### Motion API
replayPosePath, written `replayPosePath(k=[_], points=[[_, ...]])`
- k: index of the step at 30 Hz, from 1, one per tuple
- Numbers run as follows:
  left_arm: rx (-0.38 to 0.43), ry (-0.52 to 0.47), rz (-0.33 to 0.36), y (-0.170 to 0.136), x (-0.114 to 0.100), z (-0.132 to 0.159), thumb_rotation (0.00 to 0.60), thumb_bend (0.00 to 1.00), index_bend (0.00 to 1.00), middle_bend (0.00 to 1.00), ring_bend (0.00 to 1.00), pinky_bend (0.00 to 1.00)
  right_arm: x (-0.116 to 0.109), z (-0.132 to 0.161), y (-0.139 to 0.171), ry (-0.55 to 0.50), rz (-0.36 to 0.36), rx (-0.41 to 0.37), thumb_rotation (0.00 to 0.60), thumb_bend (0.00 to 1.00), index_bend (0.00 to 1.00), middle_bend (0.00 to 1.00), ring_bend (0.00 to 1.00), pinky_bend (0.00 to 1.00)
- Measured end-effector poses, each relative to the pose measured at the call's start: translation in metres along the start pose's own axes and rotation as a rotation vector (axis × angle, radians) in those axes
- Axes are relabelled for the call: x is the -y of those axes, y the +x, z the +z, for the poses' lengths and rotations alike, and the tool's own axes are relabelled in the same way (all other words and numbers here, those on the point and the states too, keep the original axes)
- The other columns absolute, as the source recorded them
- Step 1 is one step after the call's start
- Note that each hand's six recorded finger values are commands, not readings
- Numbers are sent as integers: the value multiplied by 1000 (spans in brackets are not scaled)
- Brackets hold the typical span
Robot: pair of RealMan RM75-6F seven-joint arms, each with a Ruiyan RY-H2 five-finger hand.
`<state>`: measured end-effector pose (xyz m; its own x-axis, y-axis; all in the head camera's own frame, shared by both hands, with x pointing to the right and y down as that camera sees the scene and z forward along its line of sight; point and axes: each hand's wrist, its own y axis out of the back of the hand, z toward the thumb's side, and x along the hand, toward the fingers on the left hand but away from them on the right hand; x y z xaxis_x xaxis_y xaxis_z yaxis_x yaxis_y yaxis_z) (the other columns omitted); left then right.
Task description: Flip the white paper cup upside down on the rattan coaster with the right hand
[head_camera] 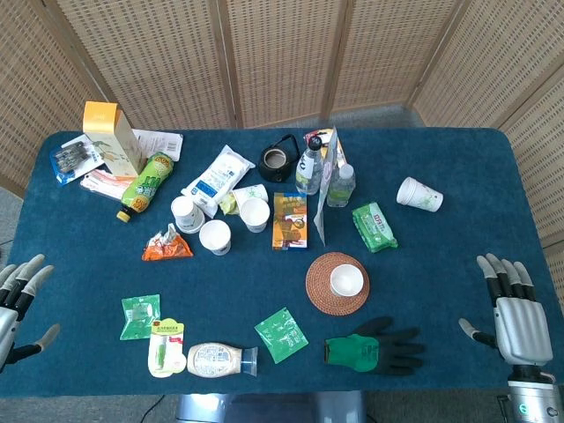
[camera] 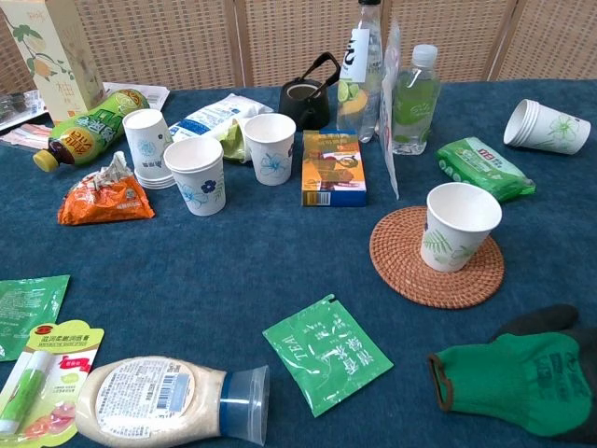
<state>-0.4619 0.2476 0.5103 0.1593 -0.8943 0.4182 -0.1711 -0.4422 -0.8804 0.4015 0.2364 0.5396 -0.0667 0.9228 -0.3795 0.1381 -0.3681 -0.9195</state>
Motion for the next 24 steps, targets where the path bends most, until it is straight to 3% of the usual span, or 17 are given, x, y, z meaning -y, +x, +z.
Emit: replayPosePath(k=[15, 24], points=[[2, -2, 4, -1, -2, 0, 600, 333, 0, 0, 0, 0, 1, 0, 0, -3, 3, 0, 600, 53, 0, 0, 0, 0], [5, -9, 7, -3, -5, 2, 600, 333, 0, 0, 0, 0, 12, 2, -2, -51, 63, -19, 600, 51, 0, 0, 0, 0]])
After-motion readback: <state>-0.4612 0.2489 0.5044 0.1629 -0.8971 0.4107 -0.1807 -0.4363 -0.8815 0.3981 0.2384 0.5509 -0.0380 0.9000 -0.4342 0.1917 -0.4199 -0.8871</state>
